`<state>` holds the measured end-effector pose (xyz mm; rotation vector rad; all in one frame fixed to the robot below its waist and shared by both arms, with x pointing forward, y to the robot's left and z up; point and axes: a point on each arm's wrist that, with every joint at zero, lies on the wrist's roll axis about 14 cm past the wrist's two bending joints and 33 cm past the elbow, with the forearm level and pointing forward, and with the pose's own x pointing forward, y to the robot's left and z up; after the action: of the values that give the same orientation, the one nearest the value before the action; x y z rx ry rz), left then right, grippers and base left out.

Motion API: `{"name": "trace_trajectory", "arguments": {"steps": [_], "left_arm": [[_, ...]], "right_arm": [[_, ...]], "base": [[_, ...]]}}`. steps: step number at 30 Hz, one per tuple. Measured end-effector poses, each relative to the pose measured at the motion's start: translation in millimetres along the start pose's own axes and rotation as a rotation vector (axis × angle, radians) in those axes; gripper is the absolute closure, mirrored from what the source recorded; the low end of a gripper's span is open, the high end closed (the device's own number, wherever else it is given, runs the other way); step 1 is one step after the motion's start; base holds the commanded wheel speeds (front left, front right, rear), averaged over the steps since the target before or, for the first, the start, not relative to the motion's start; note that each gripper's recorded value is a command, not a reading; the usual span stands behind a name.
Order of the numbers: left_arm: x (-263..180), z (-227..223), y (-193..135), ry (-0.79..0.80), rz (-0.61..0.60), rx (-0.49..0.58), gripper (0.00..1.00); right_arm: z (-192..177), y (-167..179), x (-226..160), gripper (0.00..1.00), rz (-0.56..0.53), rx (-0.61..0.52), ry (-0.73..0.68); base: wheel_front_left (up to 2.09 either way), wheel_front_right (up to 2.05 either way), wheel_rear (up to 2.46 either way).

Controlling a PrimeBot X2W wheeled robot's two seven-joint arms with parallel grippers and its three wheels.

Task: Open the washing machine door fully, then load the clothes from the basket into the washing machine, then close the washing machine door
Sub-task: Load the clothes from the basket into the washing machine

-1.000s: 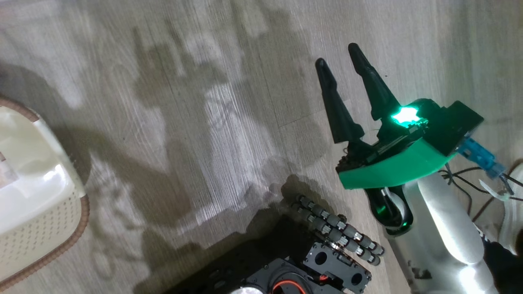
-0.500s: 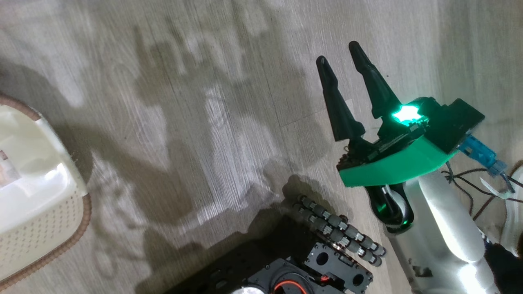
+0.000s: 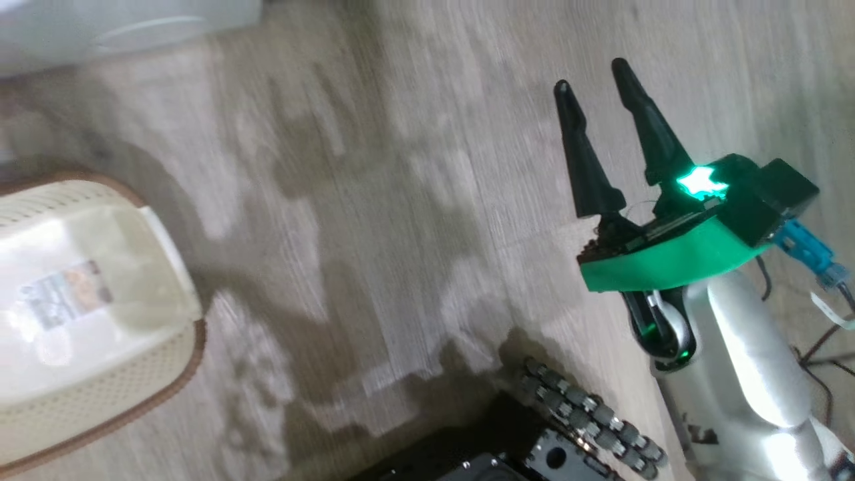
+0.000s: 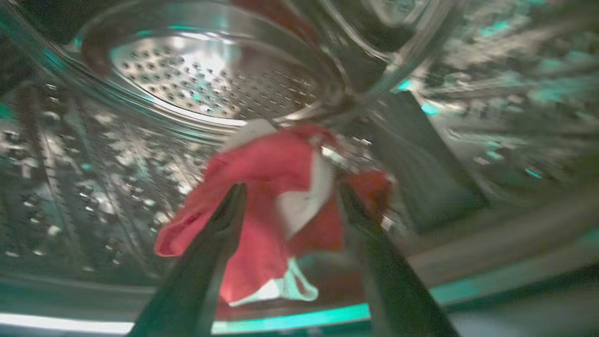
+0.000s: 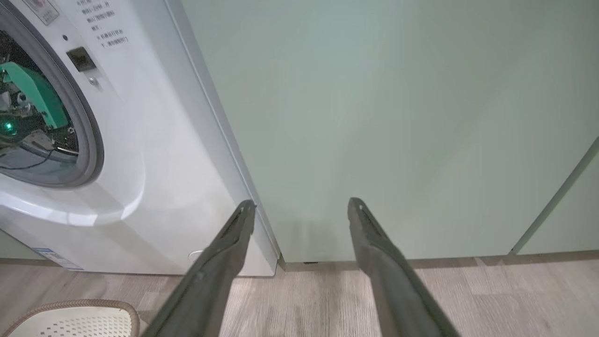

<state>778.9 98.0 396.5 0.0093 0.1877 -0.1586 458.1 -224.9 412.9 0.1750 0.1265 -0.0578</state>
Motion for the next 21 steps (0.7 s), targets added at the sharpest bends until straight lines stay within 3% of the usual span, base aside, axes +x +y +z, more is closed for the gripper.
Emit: {"name": "trace_trajectory", "arguments": {"steps": [8,21], "left_arm": [[-59,5,-18,0.028,-0.105,0.053,0.00],[-170,9,-11,0.030,-0.109,0.020,0.00]], "right_arm": [[22,9,-18,0.00,0.016,-0.035,-0.050],[56,30,-46,0.00,0.076,-0.050,-0.138]], "base": [[0.00,0.00,0.00],[0.00,0.00,0.00]]}}
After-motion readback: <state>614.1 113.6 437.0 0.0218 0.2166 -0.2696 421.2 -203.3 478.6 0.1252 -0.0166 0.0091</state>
